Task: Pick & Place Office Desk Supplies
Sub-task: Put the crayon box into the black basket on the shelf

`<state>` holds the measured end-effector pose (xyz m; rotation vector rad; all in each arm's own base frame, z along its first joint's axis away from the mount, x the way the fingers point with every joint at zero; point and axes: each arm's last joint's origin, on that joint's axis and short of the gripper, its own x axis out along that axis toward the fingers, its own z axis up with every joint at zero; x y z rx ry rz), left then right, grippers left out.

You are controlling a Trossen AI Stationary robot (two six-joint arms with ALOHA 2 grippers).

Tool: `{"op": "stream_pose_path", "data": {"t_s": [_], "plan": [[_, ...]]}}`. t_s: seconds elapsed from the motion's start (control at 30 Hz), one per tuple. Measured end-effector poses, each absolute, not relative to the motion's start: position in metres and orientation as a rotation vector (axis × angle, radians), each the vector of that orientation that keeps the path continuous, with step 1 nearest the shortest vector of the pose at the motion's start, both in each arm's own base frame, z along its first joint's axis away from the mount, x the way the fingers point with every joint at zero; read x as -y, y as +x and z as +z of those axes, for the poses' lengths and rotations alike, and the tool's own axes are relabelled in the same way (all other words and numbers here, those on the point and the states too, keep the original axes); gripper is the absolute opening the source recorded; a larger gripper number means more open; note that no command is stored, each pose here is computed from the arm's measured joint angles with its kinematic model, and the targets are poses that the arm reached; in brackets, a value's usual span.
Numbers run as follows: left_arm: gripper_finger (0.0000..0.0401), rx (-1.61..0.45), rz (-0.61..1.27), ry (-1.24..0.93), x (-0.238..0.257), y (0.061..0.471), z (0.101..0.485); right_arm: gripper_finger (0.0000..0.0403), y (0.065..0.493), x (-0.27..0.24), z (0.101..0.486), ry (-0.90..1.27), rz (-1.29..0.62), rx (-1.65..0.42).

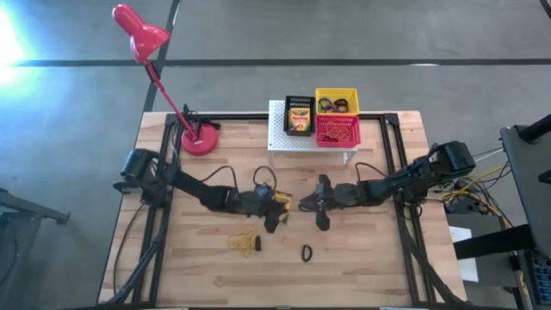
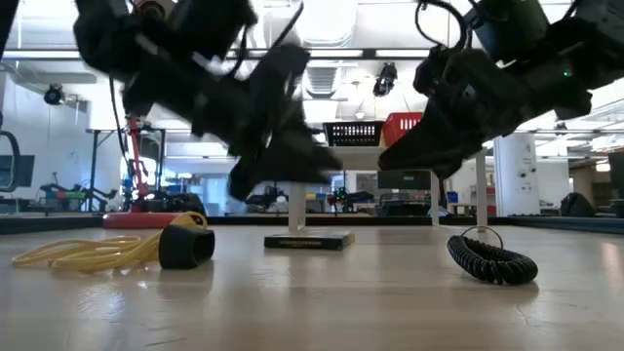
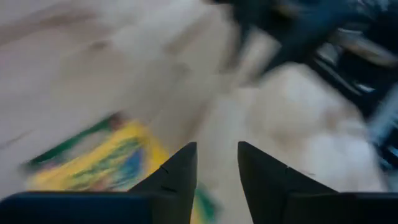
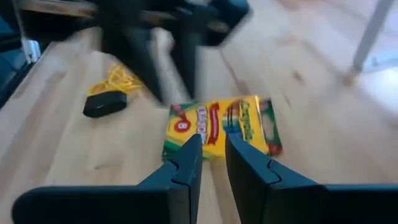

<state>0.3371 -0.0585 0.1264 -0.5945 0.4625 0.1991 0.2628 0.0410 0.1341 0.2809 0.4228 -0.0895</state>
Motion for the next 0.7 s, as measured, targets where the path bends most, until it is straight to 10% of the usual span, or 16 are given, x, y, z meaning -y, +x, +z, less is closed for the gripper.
{"op": "stream_pose_path", "data": {"t_s": [0.33, 0.7], "plan": [[0.0068, -0.944, 0.348, -0.444, 0.064, 0.324, 0.136, 0.006, 0.27, -0.06, 0.123, 0.636, -0.127, -0.507], [0.0019, -0.786, 0.419, -0.492, 0.06, 0.312, 0.109, 0.0151, 0.305, -0.06, 0.093, 0.822, -0.256, -0.64]]}}
